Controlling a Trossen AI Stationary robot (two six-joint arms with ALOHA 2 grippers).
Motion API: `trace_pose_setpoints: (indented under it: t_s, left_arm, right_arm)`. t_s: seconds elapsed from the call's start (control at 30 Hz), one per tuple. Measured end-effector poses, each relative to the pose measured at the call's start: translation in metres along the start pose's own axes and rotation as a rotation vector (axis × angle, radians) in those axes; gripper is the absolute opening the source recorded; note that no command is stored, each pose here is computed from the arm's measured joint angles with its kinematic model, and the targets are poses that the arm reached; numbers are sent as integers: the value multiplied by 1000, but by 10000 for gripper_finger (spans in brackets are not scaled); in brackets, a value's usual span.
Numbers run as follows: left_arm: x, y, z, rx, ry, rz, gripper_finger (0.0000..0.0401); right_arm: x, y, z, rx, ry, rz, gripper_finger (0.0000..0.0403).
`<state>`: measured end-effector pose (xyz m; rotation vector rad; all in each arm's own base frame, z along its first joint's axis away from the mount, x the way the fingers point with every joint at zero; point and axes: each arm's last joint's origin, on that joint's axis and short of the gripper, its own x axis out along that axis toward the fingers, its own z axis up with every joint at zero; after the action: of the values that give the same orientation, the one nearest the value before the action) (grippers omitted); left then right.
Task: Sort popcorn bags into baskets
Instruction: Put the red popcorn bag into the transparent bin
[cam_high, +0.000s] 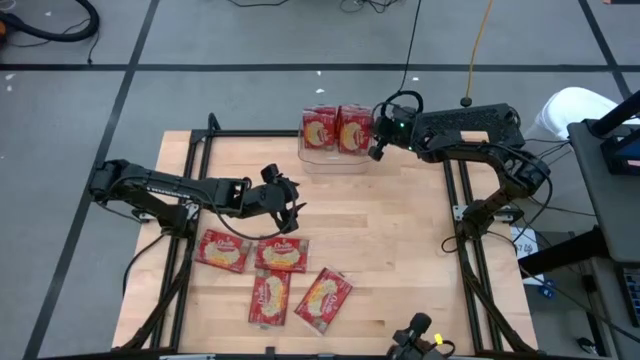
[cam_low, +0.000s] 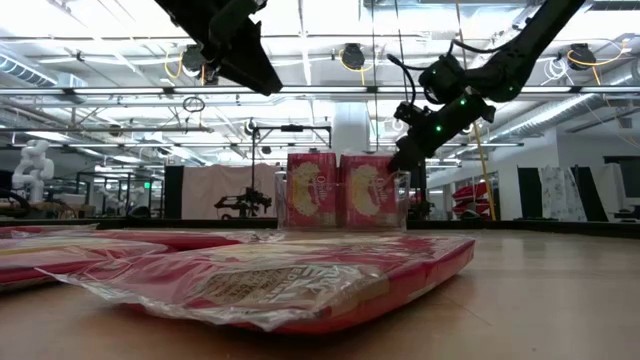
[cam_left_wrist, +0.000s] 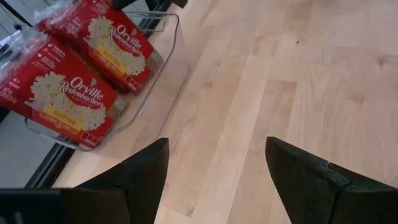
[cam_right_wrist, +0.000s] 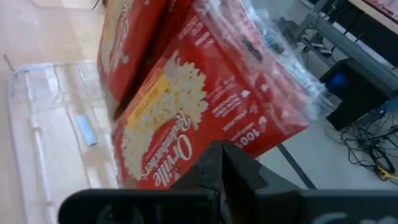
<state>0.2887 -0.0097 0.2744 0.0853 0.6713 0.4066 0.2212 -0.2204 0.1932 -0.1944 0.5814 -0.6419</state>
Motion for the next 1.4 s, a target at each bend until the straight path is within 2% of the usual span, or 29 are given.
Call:
trace_pose_setpoints:
  t_s: [0.2,0.43,0.57,0.77,0.93,1.13,1.4]
  left_arm:
    - [0,-1,0,1,3,-20,273]
    - [0,0,-2,1,20,-19,273]
    - [0,0,-7,-13,68,-12,273]
    - [-4,-4,-16,-69,143,-11,273]
    - [-14,-21,-22,-81,174,-49,273]
    - [-30,-47,-28,-64,161,-126,273]
    - [-47,-70,-37,-71,198,-234,273]
  right_arm:
    - [-3,-3,4,13,-29,-9,2]
    - [-25,13,28,58,-129,88,2]
    - [-47,32,43,90,-152,205,2]
    - [-79,79,55,76,-143,420,2]
    - [-102,125,43,52,-187,584,2]
    - [-123,170,13,120,-308,742,2]
    - [-150,205,-13,195,-310,723,2]
